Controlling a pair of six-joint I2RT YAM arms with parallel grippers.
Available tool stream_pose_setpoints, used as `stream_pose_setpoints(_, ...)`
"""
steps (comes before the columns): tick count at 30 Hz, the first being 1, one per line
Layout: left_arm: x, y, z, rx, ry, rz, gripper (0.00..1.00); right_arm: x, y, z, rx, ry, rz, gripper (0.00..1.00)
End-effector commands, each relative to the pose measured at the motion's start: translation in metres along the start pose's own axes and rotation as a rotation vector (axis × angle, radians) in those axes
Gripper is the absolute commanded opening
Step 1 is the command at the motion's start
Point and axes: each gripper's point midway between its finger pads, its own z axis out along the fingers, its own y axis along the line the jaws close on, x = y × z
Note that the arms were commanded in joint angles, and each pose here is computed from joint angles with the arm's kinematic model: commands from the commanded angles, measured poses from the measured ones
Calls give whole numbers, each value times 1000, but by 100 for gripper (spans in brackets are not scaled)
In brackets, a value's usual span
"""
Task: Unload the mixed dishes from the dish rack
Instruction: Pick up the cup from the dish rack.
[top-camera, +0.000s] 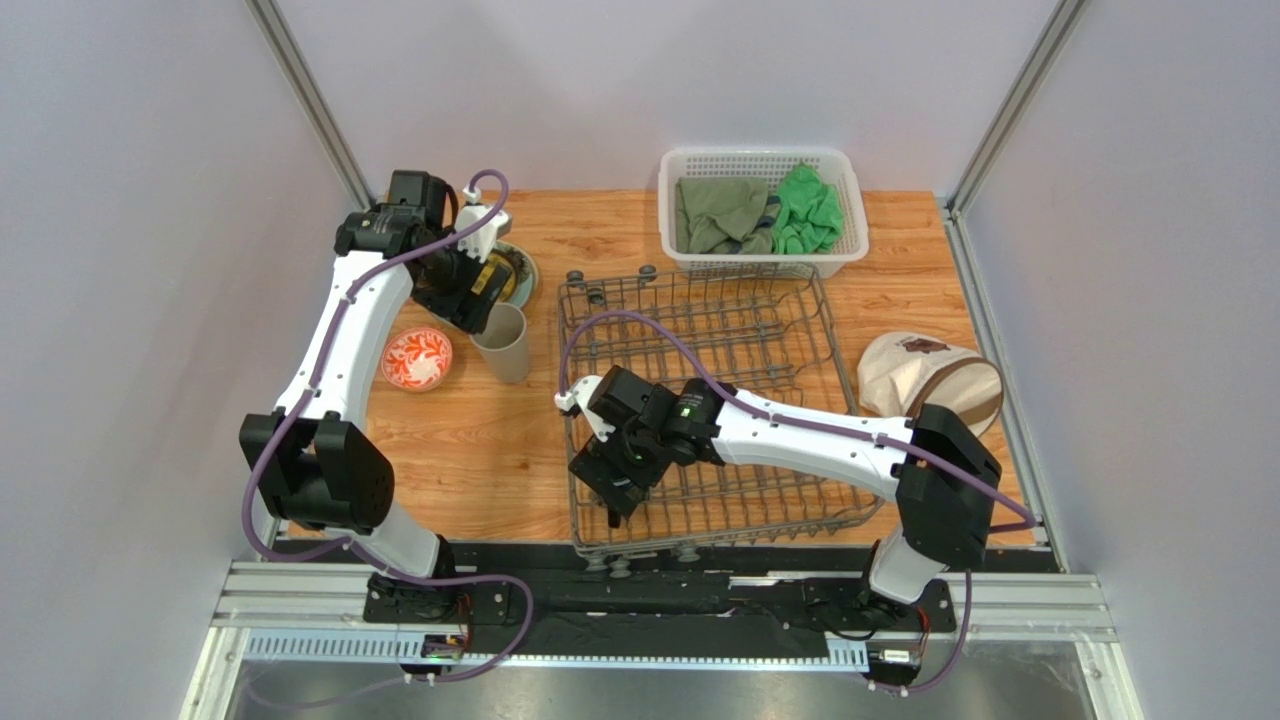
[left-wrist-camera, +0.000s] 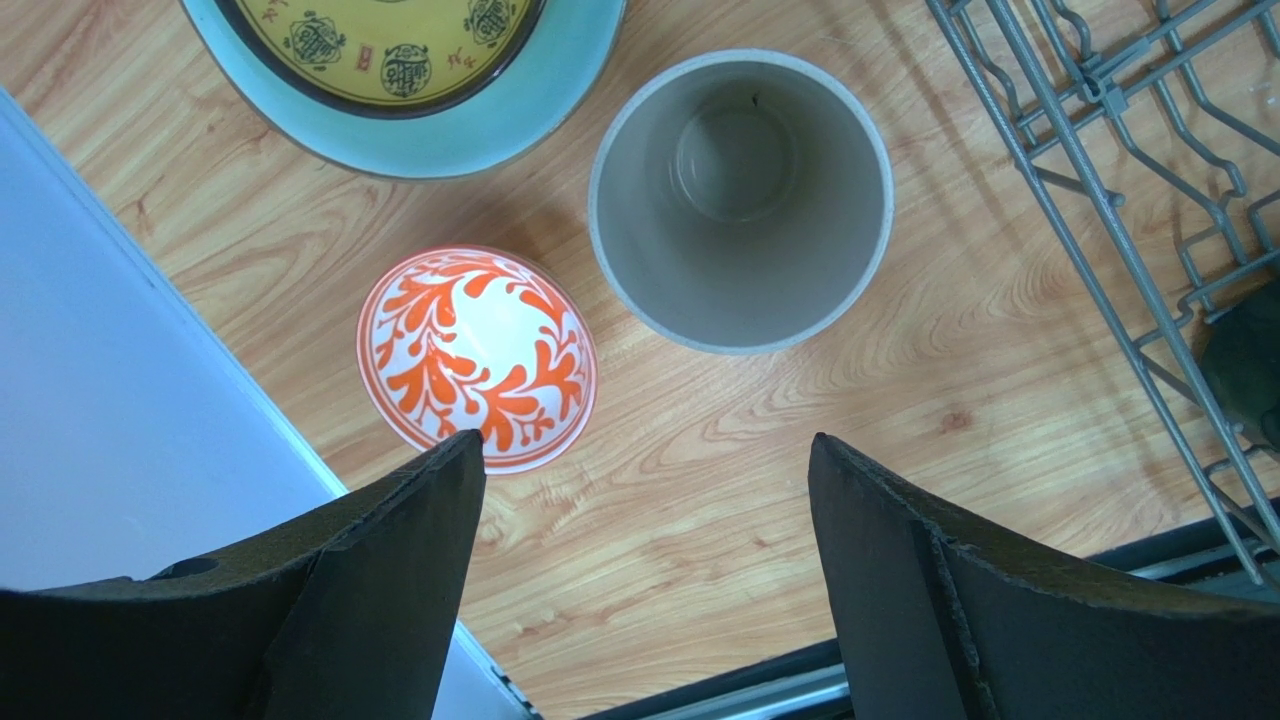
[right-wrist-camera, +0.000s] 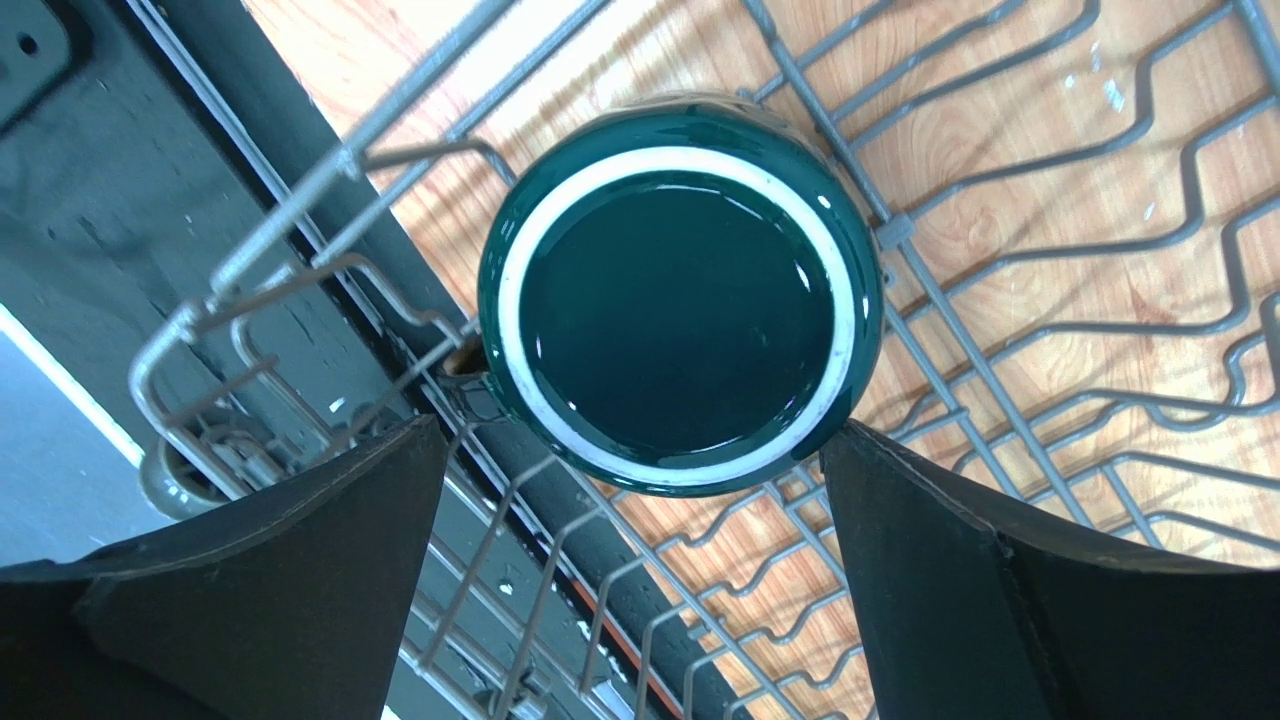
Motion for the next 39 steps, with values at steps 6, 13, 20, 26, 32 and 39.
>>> stream_pose_setpoints(6,-6,1,-6,-9,-45,-18,87,-29,4,-1,-22,-51,54,99)
stream_pose_setpoints(13,-4,1,-7,-13,-47,-21,87,-22,-4,7,7,-19,81,99)
stream_pose_setpoints(20,-3,-1,-5,-7,-45,-26,87,-16,-6,19,4,22,112,99)
stream_pose_setpoints(26,-4,1,-5,-16,-45,-23,87,-17,-10,19,-6,24,139,99)
stream_pose_setpoints(32,-6,0,-2,-2,-45,-29,87,-14,-22,25,22,42,144,99)
stream_pose_setpoints(39,-6,0,-3,-5,-49,-21,87,-18,-45,17,91,18,134,96)
